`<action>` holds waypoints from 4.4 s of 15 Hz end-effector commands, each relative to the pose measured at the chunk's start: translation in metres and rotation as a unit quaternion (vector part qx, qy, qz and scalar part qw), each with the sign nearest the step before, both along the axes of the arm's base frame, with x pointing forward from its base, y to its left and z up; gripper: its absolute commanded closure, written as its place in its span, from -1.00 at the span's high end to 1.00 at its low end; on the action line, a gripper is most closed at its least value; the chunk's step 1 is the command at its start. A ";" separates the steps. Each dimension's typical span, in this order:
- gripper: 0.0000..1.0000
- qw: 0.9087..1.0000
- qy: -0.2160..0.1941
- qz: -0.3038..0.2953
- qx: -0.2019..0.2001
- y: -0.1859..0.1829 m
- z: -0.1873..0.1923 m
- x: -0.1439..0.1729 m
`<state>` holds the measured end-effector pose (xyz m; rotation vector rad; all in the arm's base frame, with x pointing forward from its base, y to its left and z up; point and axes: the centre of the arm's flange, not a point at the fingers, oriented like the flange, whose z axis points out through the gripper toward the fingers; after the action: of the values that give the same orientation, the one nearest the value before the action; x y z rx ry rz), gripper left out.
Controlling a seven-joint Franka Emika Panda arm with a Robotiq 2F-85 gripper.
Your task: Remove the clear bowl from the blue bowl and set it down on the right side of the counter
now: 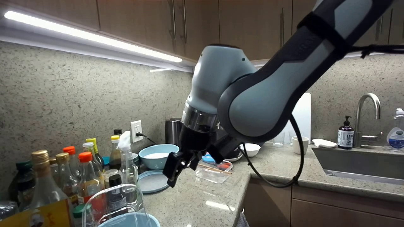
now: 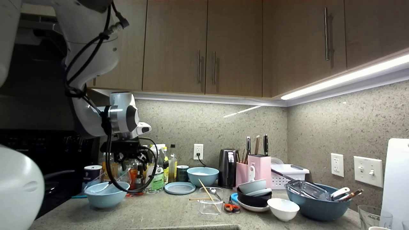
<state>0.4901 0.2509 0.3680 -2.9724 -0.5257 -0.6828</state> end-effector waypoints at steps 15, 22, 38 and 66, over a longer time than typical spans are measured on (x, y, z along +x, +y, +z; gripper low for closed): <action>0.50 0.999 -0.039 0.003 0.037 0.103 -0.082 0.027; -0.33 0.999 -0.053 -0.006 0.008 0.089 -0.090 0.043; -0.86 0.997 -0.053 0.020 -0.048 0.097 -0.022 0.013; -0.86 0.974 -0.092 -0.206 -0.036 -0.084 0.149 -0.036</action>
<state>0.4522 0.1844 0.5094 -3.1483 -0.0083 -0.9829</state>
